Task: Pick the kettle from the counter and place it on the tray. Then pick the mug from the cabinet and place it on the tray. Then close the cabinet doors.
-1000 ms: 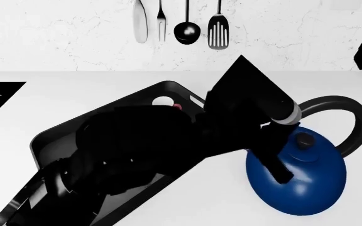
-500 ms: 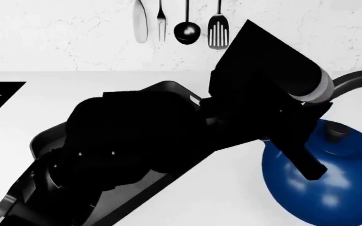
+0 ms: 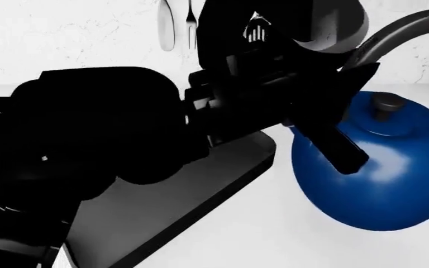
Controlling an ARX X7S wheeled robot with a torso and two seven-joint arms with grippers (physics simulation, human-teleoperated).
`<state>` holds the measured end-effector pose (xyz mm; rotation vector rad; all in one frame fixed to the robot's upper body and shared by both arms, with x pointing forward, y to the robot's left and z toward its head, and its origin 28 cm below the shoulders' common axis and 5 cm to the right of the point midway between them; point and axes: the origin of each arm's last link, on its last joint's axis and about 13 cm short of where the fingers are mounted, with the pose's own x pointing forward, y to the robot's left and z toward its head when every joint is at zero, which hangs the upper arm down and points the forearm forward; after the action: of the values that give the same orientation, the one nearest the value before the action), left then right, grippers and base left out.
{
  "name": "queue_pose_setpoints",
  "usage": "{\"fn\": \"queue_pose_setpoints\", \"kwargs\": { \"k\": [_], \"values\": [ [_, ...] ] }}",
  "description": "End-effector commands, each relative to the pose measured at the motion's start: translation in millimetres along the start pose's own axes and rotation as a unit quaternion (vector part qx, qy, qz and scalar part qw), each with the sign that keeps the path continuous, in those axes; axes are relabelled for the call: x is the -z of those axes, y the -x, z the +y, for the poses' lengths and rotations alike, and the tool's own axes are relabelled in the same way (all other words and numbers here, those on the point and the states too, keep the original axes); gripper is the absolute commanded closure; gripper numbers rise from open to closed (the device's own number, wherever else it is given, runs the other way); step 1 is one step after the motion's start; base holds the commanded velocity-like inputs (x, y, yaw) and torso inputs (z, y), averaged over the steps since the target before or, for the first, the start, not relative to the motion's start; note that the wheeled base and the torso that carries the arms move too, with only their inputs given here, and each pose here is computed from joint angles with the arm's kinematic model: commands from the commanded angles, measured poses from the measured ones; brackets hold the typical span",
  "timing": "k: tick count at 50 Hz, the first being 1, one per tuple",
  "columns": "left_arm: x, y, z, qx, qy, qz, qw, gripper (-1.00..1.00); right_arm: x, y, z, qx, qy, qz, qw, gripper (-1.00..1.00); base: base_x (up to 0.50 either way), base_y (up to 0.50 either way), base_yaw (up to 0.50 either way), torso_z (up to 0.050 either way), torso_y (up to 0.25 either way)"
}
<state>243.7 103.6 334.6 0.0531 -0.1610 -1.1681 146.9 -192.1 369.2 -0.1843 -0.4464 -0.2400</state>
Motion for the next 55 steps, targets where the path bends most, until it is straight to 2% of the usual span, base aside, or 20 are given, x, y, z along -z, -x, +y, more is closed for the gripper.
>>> {"fn": "queue_pose_setpoints", "kwargs": {
  "k": [1,20,32,46,55],
  "values": [
    [-19.1,23.2,10.3,-0.043,-0.028,-0.027,0.998,1.0,-8.5,3.0,-6.7,0.015,0.004,-0.007,1.0,-1.0,0.0,0.0,0.0,0.0,0.0],
    [-42.5,75.2,34.3,-0.138,-0.063,-0.046,0.987,1.0,-0.2,0.3,1.6,0.005,0.0,-0.001,1.0,-1.0,0.0,0.0,0.0,0.001,0.001],
    [-38.2,110.3,43.8,-0.225,-0.077,-0.039,0.971,1.0,4.7,-2.8,10.8,-0.011,-0.003,0.001,1.0,-1.0,0.0,0.0,0.0,0.0,0.001],
    [-24.5,153.2,27.3,-0.298,-0.095,-0.019,0.95,1.0,13.7,-5.7,15.7,-0.018,-0.012,0.007,1.0,-1.0,0.0,0.0,0.0,0.001,0.001],
    [-9.5,174.4,25.9,-0.341,-0.088,-0.008,0.936,1.0,19.4,-7.5,19.1,-0.023,-0.015,0.012,1.0,-1.0,0.0,0.0,0.0,0.0,0.001]
  ]
}}
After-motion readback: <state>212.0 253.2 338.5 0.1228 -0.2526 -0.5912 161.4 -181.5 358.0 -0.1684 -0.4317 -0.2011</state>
